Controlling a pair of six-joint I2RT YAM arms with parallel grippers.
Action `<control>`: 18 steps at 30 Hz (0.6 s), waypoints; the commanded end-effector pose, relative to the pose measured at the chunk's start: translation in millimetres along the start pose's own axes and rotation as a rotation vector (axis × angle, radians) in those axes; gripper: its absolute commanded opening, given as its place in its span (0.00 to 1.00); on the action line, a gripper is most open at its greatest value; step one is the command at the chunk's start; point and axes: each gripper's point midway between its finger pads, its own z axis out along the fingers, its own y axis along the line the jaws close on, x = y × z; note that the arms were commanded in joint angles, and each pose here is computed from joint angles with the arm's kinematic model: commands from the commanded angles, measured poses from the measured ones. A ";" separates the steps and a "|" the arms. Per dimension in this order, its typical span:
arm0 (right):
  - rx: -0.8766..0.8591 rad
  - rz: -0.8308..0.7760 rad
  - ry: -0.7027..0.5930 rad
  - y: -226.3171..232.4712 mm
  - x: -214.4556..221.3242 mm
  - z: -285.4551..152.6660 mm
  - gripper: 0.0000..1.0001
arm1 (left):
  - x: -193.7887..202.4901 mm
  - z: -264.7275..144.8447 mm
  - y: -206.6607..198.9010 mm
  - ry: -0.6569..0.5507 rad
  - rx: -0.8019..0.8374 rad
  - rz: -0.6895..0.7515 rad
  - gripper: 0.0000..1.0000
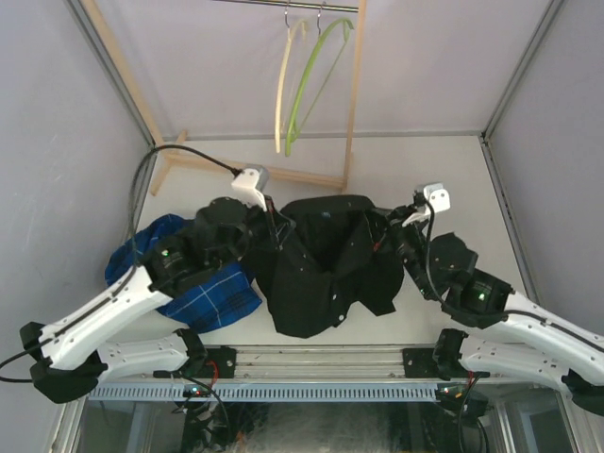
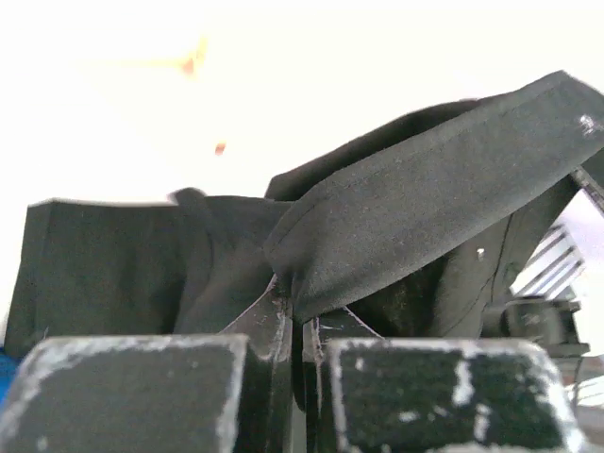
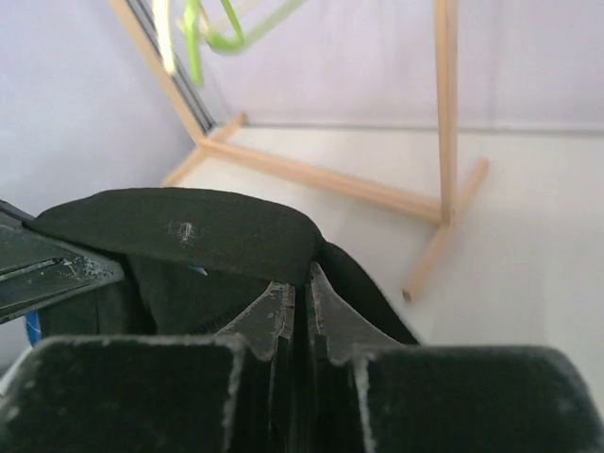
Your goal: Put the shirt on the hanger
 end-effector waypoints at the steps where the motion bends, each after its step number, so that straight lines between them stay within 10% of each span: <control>1: -0.013 -0.097 -0.035 2.5 -35.2 3.2 0.00 | -48.3 -28.7 4.3 -0.105 -0.057 0.047 0.00; 18: -0.015 0.082 0.405 -18.4 165.8 6.4 0.00 | 146.7 51.0 62.7 0.222 -0.117 -0.078 0.00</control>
